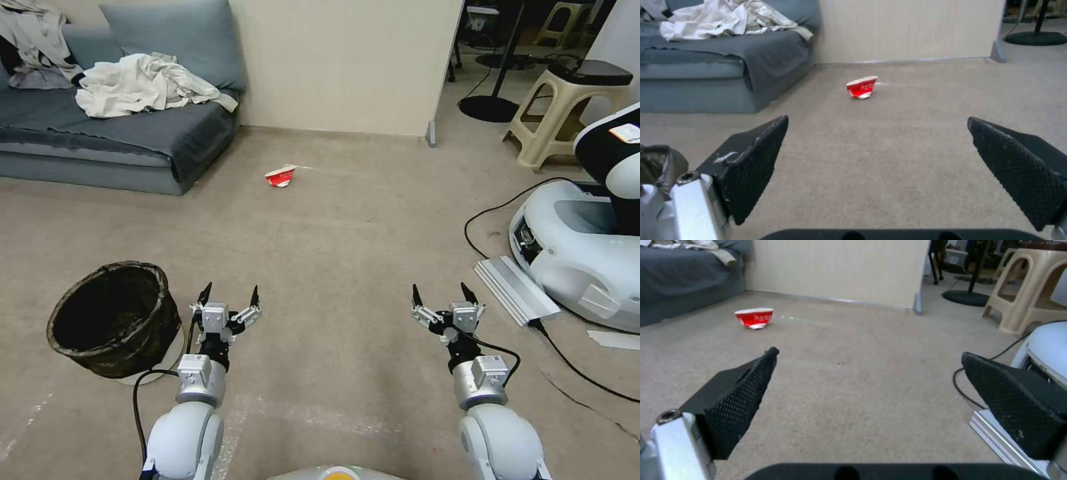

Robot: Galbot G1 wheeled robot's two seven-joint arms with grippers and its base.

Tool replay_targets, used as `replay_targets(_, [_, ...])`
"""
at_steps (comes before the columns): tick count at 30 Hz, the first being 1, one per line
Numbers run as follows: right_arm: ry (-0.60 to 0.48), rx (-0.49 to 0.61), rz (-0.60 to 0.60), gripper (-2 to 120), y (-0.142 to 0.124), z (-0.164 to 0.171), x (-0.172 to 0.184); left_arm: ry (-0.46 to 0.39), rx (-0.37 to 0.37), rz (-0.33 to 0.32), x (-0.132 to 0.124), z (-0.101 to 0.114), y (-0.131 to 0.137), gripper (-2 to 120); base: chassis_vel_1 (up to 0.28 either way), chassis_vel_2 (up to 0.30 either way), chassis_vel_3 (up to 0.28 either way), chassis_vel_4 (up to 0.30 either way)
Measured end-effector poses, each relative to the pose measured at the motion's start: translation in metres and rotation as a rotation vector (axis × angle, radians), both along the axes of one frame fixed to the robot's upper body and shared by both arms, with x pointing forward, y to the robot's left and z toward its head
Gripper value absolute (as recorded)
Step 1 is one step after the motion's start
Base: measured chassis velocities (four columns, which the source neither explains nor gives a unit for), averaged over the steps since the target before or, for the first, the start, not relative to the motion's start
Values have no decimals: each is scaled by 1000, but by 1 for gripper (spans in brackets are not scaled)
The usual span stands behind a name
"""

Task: Pick up the trash can from the floor.

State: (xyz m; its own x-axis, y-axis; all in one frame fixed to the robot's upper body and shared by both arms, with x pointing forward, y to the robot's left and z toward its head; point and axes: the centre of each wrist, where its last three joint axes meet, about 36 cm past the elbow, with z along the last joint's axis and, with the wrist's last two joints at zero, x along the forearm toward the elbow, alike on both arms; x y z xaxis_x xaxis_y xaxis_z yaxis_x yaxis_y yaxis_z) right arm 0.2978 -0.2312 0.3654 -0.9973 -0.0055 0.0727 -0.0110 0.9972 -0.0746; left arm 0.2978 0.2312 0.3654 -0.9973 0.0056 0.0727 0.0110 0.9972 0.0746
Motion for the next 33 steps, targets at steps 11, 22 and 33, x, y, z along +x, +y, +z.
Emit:
replay_targets(11, [0, 0, 0, 100, 0, 0, 0, 0, 0, 0, 0, 0, 0, 100, 0, 0, 0, 0])
replay_targets(22, [3, 1, -1, 100, 0, 1, -1, 3, -7, 4, -2, 3, 1, 100, 0, 0, 0, 0])
replay_targets(33, [-2, 54, -55, 100, -1, 59, -31, -2, -104, 53, -28, 64, 23, 100, 0, 0, 0, 0])
